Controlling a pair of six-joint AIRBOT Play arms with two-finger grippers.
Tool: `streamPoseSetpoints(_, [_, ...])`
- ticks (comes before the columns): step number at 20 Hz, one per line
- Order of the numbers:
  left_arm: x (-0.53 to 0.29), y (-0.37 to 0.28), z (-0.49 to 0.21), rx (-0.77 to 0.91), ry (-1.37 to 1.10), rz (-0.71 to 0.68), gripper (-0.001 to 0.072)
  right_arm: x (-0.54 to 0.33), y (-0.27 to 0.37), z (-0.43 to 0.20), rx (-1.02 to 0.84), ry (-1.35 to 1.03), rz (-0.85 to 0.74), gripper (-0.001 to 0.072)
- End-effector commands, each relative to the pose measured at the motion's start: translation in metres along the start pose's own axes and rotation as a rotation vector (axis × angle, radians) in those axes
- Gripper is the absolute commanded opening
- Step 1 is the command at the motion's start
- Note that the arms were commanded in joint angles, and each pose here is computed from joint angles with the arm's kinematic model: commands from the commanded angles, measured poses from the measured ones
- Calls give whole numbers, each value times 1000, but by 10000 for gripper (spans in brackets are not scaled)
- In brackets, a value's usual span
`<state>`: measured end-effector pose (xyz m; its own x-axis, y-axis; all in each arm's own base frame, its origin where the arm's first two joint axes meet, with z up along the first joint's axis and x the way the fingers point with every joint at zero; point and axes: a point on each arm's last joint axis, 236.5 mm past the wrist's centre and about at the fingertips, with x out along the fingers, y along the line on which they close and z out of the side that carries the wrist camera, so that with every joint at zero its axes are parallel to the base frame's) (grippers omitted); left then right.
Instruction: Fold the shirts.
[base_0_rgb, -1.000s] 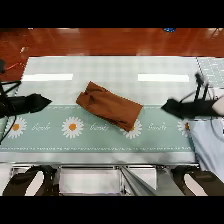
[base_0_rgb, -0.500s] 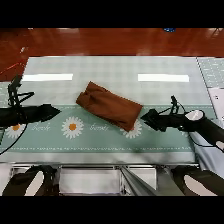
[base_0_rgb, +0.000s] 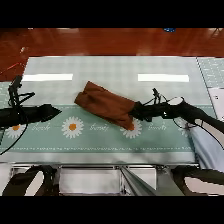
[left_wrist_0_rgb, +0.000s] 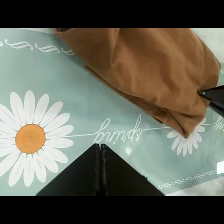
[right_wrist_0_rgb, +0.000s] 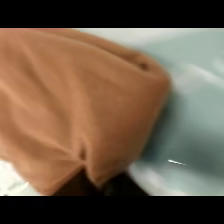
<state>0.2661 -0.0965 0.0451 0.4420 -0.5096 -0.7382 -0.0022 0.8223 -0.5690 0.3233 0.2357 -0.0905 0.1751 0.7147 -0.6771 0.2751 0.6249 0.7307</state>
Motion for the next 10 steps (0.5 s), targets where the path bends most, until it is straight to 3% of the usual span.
streamPoseSetpoints(1, [0, 0, 1, -1, -3, 1, 18, 18, 42, 2, -169, 32, 36, 21])
streamPoseSetpoints(5, [0, 0, 1, -1, -3, 1, 19, -8, 129, 21, -400, 12, 101, 21])
streamPoseSetpoints(10, [0, 0, 1, 0, -2, 1, 19, -97, 239, 68, -670, -184, 46, 21])
